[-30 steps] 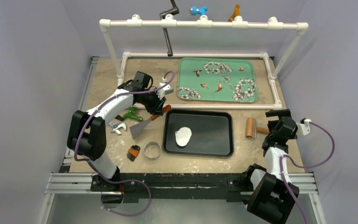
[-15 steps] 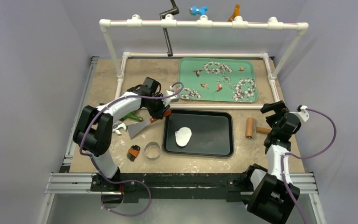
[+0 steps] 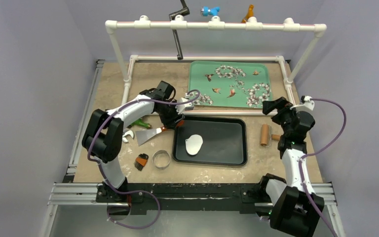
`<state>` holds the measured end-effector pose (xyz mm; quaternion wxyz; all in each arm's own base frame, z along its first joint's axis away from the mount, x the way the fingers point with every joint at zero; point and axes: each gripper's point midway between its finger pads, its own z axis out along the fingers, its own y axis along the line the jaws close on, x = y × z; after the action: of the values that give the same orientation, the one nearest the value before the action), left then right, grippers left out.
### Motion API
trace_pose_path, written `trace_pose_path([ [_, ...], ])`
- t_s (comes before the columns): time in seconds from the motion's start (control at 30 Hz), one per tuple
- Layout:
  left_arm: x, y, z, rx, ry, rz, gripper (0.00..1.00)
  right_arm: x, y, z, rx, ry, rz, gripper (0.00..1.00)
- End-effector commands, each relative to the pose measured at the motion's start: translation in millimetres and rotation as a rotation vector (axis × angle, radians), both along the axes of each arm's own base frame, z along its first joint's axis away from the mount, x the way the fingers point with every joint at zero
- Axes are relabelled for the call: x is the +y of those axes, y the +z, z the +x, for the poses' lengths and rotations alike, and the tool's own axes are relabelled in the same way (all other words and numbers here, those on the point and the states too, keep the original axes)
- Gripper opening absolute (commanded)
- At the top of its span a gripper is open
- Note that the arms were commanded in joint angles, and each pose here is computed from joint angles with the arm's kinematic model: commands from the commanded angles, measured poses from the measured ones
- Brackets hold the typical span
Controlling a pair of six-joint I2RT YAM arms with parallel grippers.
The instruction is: Roll out the dumpling wrappers from the dough
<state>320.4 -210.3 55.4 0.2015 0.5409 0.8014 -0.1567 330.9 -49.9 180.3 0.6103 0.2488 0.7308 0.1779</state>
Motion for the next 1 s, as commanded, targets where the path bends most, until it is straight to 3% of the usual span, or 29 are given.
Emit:
trace_pose_path([
  [0.0, -9, 30, -8, 0.001, -0.07, -0.071, 0.57, 28, 39, 15, -0.085, 0.13, -0.096, 0.99],
  [0.1, -9, 50, -27, 0.03, -0.13, -0.108, 0.75, 45, 43, 19, -0.091, 0.185, -0.1, 0.99],
  [0.13, -6, 57, -36, 0.047, -0.159, -0.12, 0.76, 50, 44, 20, -0.094, 0.201, -0.102, 0.99],
  [0.23, 5, 68, -67, 0.078, -0.293, -0.128, 0.73, 69, 48, 20, -0.108, 0.258, -0.113, 0.99],
  [0.4, 33, 40, -105, 0.104, -0.42, -0.037, 0.7, 110, 47, 19, -0.11, 0.374, -0.128, 0.99],
  [0.6, 44, -7, -99, 0.04, -0.374, 0.142, 0.72, 139, 46, 18, -0.119, 0.448, -0.12, 0.99],
  [0.77, 44, -25, -93, 0.03, -0.354, 0.21, 0.68, 154, 44, 15, -0.117, 0.504, -0.124, 0.98],
  [0.83, 44, -29, -97, 0.032, -0.366, 0.223, 0.58, 159, 42, 13, -0.12, 0.534, -0.127, 0.94],
  [0.87, 45, -31, -100, 0.034, -0.371, 0.23, 0.46, 161, 41, 12, -0.121, 0.548, -0.126, 0.92],
  [0.93, 44, -29, -103, 0.038, -0.365, 0.226, 0.09, 167, 39, 10, -0.114, 0.578, -0.116, 0.89],
  [0.97, 43, -26, -104, 0.042, -0.357, 0.22, 0.0, 170, 35, 10, -0.101, 0.595, -0.111, 0.88],
])
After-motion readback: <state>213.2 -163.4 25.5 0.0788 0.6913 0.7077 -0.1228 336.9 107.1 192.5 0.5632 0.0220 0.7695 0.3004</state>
